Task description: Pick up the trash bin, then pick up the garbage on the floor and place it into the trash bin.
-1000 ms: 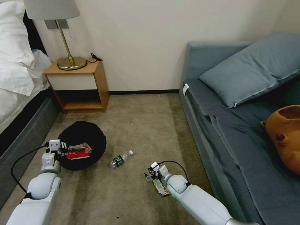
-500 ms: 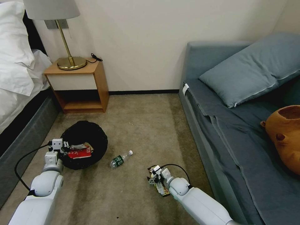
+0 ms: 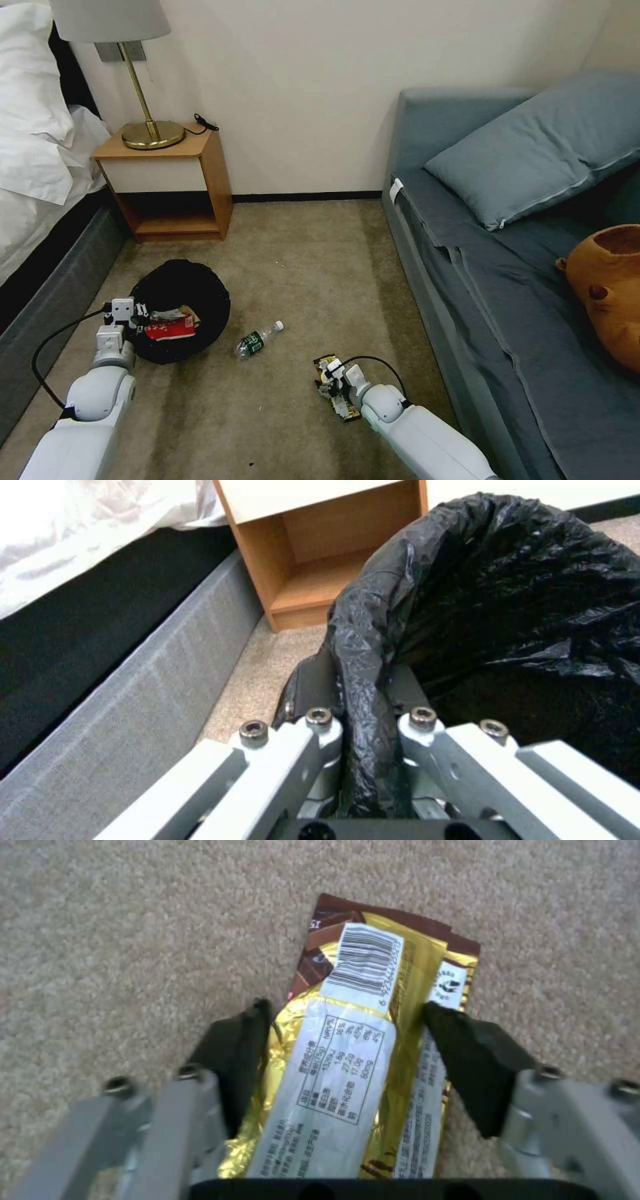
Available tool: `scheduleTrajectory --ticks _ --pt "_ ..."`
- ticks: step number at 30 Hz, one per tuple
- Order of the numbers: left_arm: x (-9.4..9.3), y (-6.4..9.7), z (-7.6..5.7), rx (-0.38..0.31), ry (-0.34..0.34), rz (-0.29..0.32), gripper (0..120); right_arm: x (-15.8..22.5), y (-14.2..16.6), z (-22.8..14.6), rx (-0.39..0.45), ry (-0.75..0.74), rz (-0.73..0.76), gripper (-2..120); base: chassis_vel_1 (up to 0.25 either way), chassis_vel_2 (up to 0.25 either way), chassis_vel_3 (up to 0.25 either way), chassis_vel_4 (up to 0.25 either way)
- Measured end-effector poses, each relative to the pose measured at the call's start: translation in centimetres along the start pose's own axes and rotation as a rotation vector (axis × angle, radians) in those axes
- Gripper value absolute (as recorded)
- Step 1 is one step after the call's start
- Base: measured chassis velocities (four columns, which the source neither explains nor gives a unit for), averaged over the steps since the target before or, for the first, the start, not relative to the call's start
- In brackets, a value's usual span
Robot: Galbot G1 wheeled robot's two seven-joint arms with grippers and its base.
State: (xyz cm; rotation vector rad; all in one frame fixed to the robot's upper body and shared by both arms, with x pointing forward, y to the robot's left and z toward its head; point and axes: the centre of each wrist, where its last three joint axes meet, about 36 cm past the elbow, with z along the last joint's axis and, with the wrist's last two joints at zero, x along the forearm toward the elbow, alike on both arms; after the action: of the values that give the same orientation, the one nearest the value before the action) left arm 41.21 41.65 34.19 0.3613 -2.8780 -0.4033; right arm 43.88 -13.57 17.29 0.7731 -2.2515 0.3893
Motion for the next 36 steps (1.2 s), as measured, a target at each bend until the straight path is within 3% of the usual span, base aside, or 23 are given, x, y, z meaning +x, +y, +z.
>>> scheduleTrajectory --ticks 4,5,10,12,16,25,30,36 --pt "0.2 0.0 0.0 0.000 0.000 0.001 4 0.1 0.1 0.2 -0.006 0.000 -0.002 48 0.000 0.000 0.000 0.000" --pt "0.3 0.0 0.0 0.000 -0.001 0.002 4 0.2 0.2 0.5 -0.011 0.003 -0.004 38 0.000 0.000 0.000 0.000" --pt "0.3 0.0 -0.1 0.001 -0.003 0.002 4 0.4 0.4 1.0 -0.014 0.005 -0.008 26 0.000 0.000 0.000 0.000" --pt "0.4 0.0 -0.1 0.000 -0.005 0.003 4 0.5 0.5 1.2 -0.015 0.006 -0.007 13 0.000 0.000 0.000 0.000" --pt "0.6 0.0 0.0 0.000 -0.004 0.005 4 0.6 0.2 1.0 -0.021 0.001 -0.003 0 0.000 0.000 0.000 0.000" --pt "1.3 0.0 0.2 0.000 -0.004 0.010 4 0.7 -1.5 -1.4 -0.015 -0.046 0.021 0 0.000 0.000 0.000 0.000" --pt "1.9 0.0 0.5 -0.002 -0.004 0.015 4 0.7 -3.5 -6.5 0.027 -0.133 0.038 0 0.000 0.000 0.000 0.000" --pt "2.0 0.0 0.4 -0.003 -0.006 0.017 4 0.8 -4.2 -10.0 0.043 -0.198 0.030 0 0.000 0.000 0.000 0.000"
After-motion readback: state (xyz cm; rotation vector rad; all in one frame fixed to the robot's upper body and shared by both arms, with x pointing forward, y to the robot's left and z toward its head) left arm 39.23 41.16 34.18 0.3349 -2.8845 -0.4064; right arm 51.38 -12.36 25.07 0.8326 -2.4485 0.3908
